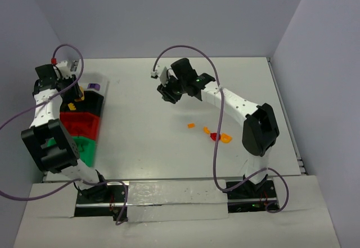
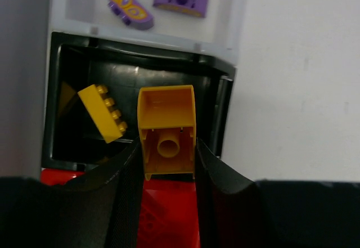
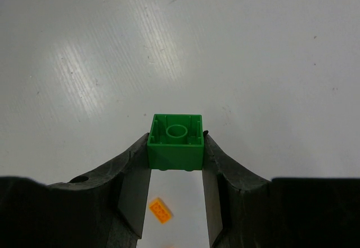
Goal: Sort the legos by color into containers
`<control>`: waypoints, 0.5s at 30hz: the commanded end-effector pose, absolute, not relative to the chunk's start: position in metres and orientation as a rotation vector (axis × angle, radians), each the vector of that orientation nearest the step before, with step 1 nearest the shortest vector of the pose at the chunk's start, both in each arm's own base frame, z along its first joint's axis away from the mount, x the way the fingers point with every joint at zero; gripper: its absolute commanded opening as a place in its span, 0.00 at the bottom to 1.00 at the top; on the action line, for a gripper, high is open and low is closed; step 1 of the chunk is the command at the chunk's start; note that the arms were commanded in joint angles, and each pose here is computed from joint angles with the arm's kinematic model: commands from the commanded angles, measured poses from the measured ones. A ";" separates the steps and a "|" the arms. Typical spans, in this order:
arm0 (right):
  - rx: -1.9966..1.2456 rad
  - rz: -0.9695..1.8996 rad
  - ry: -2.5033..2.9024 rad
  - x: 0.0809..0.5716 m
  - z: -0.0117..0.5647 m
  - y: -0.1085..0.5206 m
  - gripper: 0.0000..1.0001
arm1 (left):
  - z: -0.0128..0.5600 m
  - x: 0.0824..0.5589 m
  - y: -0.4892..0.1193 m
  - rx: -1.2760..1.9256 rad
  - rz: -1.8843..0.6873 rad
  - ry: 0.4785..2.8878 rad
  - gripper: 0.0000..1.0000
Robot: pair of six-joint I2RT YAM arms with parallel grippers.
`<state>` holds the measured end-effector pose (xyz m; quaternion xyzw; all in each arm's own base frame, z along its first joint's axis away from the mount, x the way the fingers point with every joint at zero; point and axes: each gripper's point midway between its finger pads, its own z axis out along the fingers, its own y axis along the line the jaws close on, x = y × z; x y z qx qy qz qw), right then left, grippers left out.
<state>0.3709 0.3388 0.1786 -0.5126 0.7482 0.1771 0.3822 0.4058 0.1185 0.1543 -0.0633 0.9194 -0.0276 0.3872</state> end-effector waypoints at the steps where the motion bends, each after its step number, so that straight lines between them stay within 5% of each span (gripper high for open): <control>1: -1.269 0.494 1.843 0.384 0.201 0.349 0.00 | 0.170 0.427 0.151 -0.180 0.107 2.281 0.02; 5: -1.267 0.502 1.851 0.386 0.199 0.348 0.00 | 0.151 0.433 0.155 -0.208 0.098 2.317 0.06; 11: -1.264 0.500 1.849 0.386 0.202 0.346 0.00 | 0.131 0.434 0.158 -0.225 0.093 2.373 0.40; 15: -1.250 0.515 1.843 0.386 0.208 0.348 0.00 | 0.138 0.434 0.152 -0.203 0.064 2.368 0.52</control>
